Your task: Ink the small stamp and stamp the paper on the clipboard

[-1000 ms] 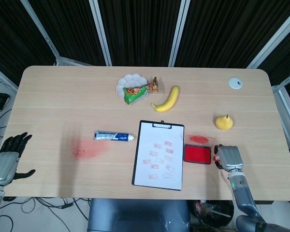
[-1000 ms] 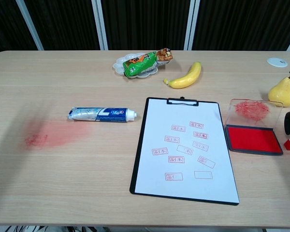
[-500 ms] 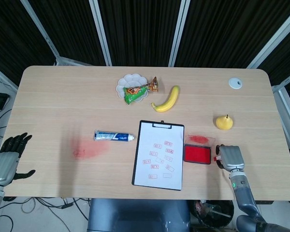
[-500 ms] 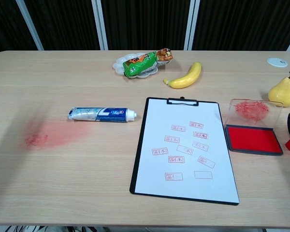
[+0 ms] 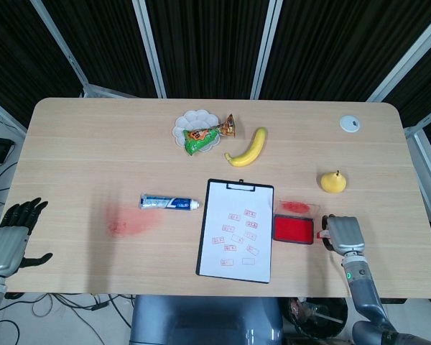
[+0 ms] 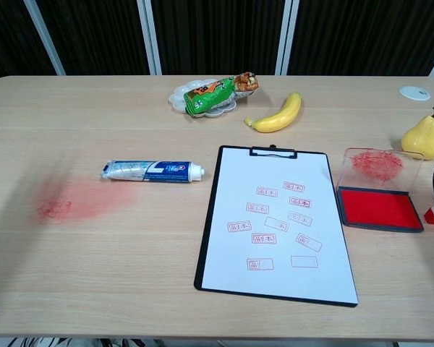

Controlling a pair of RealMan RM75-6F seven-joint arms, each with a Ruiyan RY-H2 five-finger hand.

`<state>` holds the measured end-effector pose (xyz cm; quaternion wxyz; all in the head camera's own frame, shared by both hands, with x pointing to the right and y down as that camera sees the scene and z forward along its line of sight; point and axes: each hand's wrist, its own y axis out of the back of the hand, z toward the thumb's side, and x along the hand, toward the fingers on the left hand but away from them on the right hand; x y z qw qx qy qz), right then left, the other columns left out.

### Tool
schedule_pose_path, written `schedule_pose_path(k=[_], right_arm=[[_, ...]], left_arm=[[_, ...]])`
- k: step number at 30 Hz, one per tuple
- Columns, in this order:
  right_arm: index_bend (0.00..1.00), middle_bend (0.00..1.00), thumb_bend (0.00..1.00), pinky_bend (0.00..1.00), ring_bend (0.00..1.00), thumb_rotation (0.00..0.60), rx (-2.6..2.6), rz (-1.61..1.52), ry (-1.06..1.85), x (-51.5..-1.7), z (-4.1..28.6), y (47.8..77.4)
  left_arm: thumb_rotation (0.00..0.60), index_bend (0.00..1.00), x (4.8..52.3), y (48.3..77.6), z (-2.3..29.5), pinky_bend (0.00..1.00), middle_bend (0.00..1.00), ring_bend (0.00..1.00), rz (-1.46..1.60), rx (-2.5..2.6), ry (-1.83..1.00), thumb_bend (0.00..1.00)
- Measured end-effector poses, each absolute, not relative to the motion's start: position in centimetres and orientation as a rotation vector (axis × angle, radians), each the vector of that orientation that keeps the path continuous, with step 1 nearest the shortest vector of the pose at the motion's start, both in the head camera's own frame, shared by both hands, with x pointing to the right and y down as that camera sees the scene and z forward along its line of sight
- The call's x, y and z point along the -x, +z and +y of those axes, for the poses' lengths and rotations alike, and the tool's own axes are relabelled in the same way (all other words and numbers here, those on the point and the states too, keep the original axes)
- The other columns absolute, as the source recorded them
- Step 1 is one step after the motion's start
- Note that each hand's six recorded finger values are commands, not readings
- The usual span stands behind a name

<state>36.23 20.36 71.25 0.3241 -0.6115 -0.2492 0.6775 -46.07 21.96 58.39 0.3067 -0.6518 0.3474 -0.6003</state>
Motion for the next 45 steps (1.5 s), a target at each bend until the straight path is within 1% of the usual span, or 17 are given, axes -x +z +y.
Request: schedule_pose_path(k=[14,31,34,36,39,42,45], right_arm=[[0.55,0.49,0.4,0.78,0.72,0.6,1.603,-0.656,1.781,-36.31,20.36,71.37],[0.55,0.49,0.41,0.78,0.72,0.6,1.609,-0.663,1.767,-36.09,20.28,71.32],[0.56,0.51,0.46,0.78,0.72,0.6,1.609,-0.663,1.767,-36.12,20.28,71.31],[0.63,0.56,0.53,0.78,0.74,0.6,1.61,-0.662,1.768,-36.13,20.31,71.34],[0.71,0.65,0.6,0.79,0.76,0.6,1.613,-0.664,1.764,-36.06,20.3,71.33],[0.75,0.68,0.64,0.81,0.78,0.6,1.618,-0.667,1.753,-35.95,20.28,71.27],[0.76,0.69,0.65,0.82,0.79,0.6,1.622,-0.674,1.737,-35.81,20.24,71.15]], left_arm=[[0.6,0.0,46.09,58.41,21.96,0.0,0.0,0.0,0.919,1.723,-1.592,0.02],[0.6,0.0,46.11,58.42,21.97,0.0,0.0,0.0,0.916,1.722,-1.596,0.02],[0.6,0.0,46.12,58.43,21.98,0.0,0.0,0.0,0.915,1.722,-1.597,0.02],[0.6,0.0,46.12,58.43,21.98,0.0,0.0,0.0,0.915,1.722,-1.598,0.02],[0.6,0.0,46.14,58.43,21.98,0.0,0.0,0.0,0.915,1.722,-1.599,0.02],[0.6,0.0,46.14,58.44,21.98,0.0,0.0,0.0,0.914,1.722,-1.6,0.02],[0.6,0.0,46.16,58.42,21.99,0.0,0.0,0.0,0.915,1.722,-1.601,0.02]])
